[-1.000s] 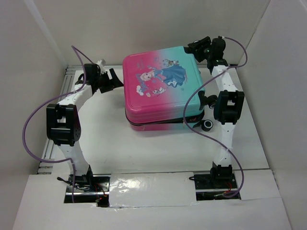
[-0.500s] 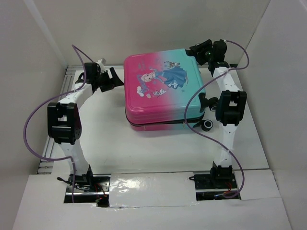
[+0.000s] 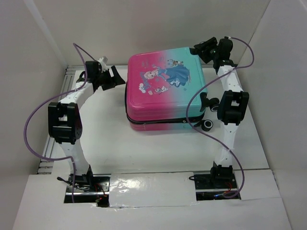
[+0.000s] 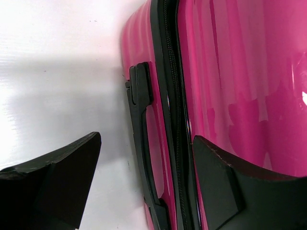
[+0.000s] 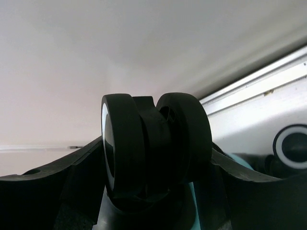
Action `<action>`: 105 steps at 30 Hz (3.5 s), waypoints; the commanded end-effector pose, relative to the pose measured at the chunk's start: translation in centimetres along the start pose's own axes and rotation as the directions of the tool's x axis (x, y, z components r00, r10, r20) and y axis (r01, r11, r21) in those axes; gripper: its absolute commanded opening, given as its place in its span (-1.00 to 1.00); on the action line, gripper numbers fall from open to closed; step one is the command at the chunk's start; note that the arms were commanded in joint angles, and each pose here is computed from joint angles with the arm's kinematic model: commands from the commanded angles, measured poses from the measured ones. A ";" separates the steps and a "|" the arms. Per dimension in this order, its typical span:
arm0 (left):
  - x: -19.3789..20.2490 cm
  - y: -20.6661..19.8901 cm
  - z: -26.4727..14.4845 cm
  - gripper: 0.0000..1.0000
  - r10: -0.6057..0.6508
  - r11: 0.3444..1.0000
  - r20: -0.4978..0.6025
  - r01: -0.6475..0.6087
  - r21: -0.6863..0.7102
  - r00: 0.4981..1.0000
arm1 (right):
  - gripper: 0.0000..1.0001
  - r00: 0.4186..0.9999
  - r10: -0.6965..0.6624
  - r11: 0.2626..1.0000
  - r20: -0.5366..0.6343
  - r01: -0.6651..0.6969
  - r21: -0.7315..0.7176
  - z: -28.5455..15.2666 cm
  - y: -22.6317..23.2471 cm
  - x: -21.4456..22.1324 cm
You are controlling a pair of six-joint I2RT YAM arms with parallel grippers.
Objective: Pack the luggage
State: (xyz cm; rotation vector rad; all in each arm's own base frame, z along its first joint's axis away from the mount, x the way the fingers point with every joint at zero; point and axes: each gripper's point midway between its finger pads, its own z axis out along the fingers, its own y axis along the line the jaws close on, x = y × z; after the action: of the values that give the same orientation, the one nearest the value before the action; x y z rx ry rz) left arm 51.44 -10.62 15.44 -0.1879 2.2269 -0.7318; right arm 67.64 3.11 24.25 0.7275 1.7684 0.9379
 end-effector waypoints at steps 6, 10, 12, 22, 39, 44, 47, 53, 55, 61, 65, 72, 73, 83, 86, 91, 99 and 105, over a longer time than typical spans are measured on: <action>-1.2 -1.1 0.3 0.79 0.038 0.999 0.025 -0.038 0.031 0.999 | -1.00 0.973 -0.202 0.978 0.110 0.207 -0.032 0.1 0.2 -4.0; -1.2 -1.1 0.3 0.79 0.038 0.999 0.025 -0.038 0.031 0.999 | -0.86 0.973 -0.228 0.972 0.045 0.229 -0.041 1.1 -0.3 -1.8; -1.2 -1.1 0.3 0.79 0.038 0.999 0.025 -0.038 0.031 0.999 | -0.55 0.965 -0.260 0.965 0.038 0.261 -0.033 1.2 -0.4 -1.9; -5.2 -1.1 -4.5 0.79 0.090 0.996 0.134 -0.088 -0.021 0.987 | 1.00 0.892 -0.451 0.889 0.034 0.445 0.112 -5.5 1.6 -6.6; -1.5 -6.7 -17.2 0.82 0.135 0.983 0.238 -0.160 0.092 0.962 | 1.00 0.851 -0.523 0.847 -0.039 0.524 0.088 -22.8 6.2 -1.2; 5.4 -10.8 -18.4 0.82 0.203 0.959 0.174 -0.231 0.162 0.964 | 0.85 0.798 -0.603 0.797 -0.004 0.603 0.005 -31.0 8.1 5.0; 9.6 -12.0 -19.6 0.82 0.224 0.953 0.165 -0.251 0.172 0.961 | 0.74 0.782 -0.622 0.783 -0.035 0.619 -0.063 -34.4 7.8 9.8; 16.5 -13.5 -20.0 0.82 0.229 0.934 0.100 -0.248 0.257 0.968 | 0.50 0.822 -0.559 0.827 -0.108 0.545 -0.135 -38.1 4.1 17.2; 18.6 -13.5 -18.7 0.79 0.215 0.939 0.032 -0.215 0.267 0.976 | 0.43 0.824 -0.544 0.839 -0.158 0.527 -0.138 -38.1 2.9 18.8; 23.7 -16.6 -15.2 0.79 0.334 0.924 -0.039 -0.319 0.209 0.942 | 0.36 0.816 -0.504 0.861 -0.283 0.500 -0.091 -37.6 -1.3 22.7; 25.3 -15.5 -13.4 0.84 0.351 0.934 -0.070 -0.344 0.095 0.934 | 0.36 0.805 -0.509 0.857 -0.305 0.509 -0.087 -36.1 -2.8 24.2; 23.5 -15.2 -12.2 0.84 0.324 0.946 0.014 -0.324 0.018 0.946 | 0.27 0.769 -0.593 0.796 -0.239 0.605 -0.025 -31.6 -2.0 22.0; 23.6 -14.9 -11.9 0.84 0.326 0.945 0.010 -0.326 0.005 0.945 | 0.27 0.762 -0.611 0.781 -0.213 0.625 -0.007 -30.9 -1.5 20.9; 23.0 -15.1 -9.5 0.82 0.332 0.943 0.029 -0.332 -0.018 0.943 | 0.24 0.691 -0.715 0.699 -0.106 0.709 -0.086 -28.6 2.3 18.8; 23.1 -15.2 -9.1 0.82 0.322 0.947 0.031 -0.322 -0.017 0.946 | 0.24 0.662 -0.745 0.666 -0.080 0.733 -0.137 -29.8 3.4 19.6; 23.0 -15.1 -8.3 0.79 0.318 0.948 0.031 -0.317 -0.026 0.948 | 0.24 0.665 -0.736 0.677 -0.128 0.720 -0.153 -30.7 2.1 21.9; 22.3 -15.7 -7.6 0.77 0.294 0.956 0.062 -0.292 -0.044 0.954 | 0.14 0.698 -0.688 0.716 -0.196 0.697 -0.034 -30.9 -2.6 24.6; 22.7 -15.2 -7.2 0.77 0.300 0.953 0.051 -0.296 -0.062 0.953 | 0.04 0.708 -0.661 0.724 -0.248 0.689 0.037 -31.5 -5.4 26.0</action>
State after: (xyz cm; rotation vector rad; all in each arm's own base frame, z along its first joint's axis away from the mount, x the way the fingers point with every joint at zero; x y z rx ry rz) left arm 27.52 -26.83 11.45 0.1587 2.2311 -0.4593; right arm 28.10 13.32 14.44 -0.0863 2.1295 0.4319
